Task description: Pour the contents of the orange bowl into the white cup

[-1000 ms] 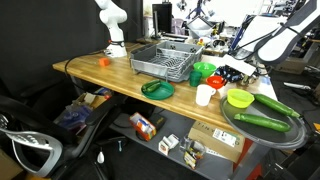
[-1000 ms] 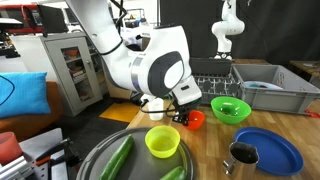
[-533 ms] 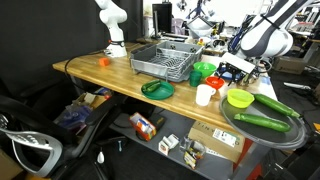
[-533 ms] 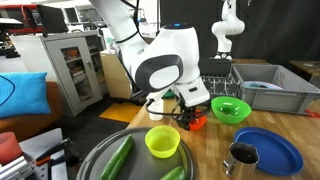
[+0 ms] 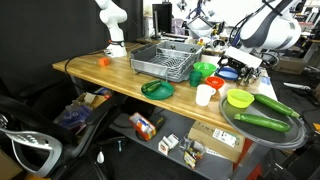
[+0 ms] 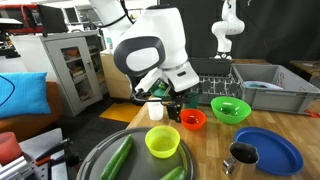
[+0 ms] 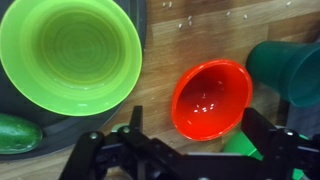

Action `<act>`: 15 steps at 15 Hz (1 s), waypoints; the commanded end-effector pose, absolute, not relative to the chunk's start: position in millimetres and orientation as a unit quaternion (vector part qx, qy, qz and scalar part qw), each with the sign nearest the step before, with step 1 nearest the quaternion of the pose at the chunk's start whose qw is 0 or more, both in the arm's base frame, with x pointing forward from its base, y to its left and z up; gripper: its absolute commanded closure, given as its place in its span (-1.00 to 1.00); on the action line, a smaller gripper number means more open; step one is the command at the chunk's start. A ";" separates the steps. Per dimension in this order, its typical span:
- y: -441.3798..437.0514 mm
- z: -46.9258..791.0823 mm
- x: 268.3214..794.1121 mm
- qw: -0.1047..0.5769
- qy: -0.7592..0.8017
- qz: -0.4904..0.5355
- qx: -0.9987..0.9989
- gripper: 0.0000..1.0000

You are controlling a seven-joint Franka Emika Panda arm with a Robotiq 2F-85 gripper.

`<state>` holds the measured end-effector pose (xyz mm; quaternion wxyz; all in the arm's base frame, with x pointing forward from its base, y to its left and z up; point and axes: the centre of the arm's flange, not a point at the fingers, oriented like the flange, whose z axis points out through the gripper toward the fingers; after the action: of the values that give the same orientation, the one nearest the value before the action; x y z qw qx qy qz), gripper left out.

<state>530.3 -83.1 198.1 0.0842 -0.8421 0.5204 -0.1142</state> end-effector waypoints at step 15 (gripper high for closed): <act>-49.1 234.8 493.0 0.077 0.482 -0.128 -0.863 -1.00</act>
<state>493.0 -49.1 234.8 0.0775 -0.8633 0.4820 -0.1283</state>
